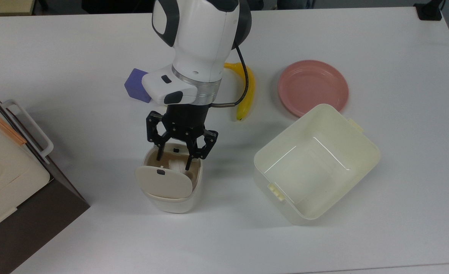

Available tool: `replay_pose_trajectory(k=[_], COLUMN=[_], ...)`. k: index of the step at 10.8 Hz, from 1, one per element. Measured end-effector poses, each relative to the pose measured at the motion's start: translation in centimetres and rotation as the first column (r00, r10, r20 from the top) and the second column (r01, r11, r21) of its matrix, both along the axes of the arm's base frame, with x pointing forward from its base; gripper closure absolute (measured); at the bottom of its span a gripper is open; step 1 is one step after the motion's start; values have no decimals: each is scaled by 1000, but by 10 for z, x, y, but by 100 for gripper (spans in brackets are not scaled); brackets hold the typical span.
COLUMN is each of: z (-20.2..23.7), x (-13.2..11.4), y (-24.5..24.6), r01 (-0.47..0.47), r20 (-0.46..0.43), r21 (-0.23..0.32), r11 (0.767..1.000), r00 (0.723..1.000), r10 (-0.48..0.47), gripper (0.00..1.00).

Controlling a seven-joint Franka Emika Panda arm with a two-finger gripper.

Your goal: Grab it up and put it in the trash

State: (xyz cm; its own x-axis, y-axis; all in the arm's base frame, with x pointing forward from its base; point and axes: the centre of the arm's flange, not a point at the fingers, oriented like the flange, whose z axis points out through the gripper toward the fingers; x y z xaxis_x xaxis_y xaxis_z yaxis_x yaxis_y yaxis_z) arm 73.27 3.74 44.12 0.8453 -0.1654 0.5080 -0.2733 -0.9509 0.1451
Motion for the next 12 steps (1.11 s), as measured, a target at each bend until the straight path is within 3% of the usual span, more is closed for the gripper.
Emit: replay_pose_trajectory(k=[2, 3, 6, 8, 10, 12], z=[0, 0, 27, 71, 132, 196], x=[0, 0, -4, -33, -77, -135], y=[-3, -3, -8, -11, -9, -33], r01=[4, 4, 35, 125, 150, 85], r20=[0, 0, 6, -115, -243, -354], r21=[-2, -2, -2, 5, 133, 274], r11=[1000, 1000, 999, 992, 980, 958], r00=[1000, 1000, 999, 986, 963, 935], r10=[-4, -4, -35, -124, -115, 18], gripper=[6, 0, 0, 0, 0, 0])
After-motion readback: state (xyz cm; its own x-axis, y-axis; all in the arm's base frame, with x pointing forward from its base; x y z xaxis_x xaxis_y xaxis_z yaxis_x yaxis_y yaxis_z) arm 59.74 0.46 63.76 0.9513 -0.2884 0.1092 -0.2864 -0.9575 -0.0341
